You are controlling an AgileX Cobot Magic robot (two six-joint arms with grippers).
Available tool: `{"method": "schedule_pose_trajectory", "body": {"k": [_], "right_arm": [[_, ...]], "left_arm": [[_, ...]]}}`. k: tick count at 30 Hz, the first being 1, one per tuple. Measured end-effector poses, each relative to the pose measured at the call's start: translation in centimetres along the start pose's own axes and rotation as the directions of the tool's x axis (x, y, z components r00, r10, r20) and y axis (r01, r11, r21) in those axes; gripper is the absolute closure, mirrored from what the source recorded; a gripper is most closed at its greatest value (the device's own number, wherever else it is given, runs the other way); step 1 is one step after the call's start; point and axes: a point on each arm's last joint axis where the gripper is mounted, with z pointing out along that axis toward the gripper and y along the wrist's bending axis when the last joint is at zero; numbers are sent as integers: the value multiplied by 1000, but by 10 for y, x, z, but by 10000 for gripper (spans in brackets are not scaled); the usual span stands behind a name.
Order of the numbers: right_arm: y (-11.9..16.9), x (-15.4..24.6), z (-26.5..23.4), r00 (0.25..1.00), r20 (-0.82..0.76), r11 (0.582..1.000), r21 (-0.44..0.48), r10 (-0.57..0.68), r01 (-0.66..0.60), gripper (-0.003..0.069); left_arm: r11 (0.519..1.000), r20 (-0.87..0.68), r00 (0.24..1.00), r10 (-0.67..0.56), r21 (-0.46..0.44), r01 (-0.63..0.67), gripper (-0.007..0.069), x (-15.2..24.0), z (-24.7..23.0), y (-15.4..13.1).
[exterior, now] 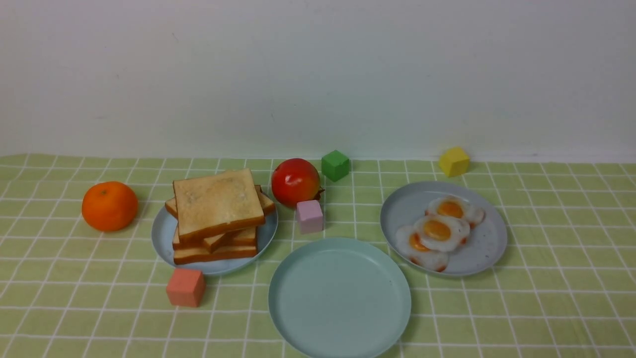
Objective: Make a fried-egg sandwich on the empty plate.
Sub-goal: Use the left arm to grab a slice of bread
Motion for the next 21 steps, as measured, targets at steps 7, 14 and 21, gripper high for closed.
{"method": "schedule_pose_trajectory", "body": {"k": [7, 14, 21], "right_arm": [[1, -23, -3, 959, 242, 989, -45, 147, -141, 418], [4, -93, -3, 913, 322, 968, -92, 251, -234, 418], [9, -182, 24, 945, 198, 966, -65, 259, -251, 418]], "left_arm": [[971, 212, 947, -240, 64, 231, 568, -21, -2, -1], [930, 332, 870, -364, 181, 320, 559, -107, -11, -21], [882, 55, 882, -469, 82, 464, 552, -168, 30, -40]]}}
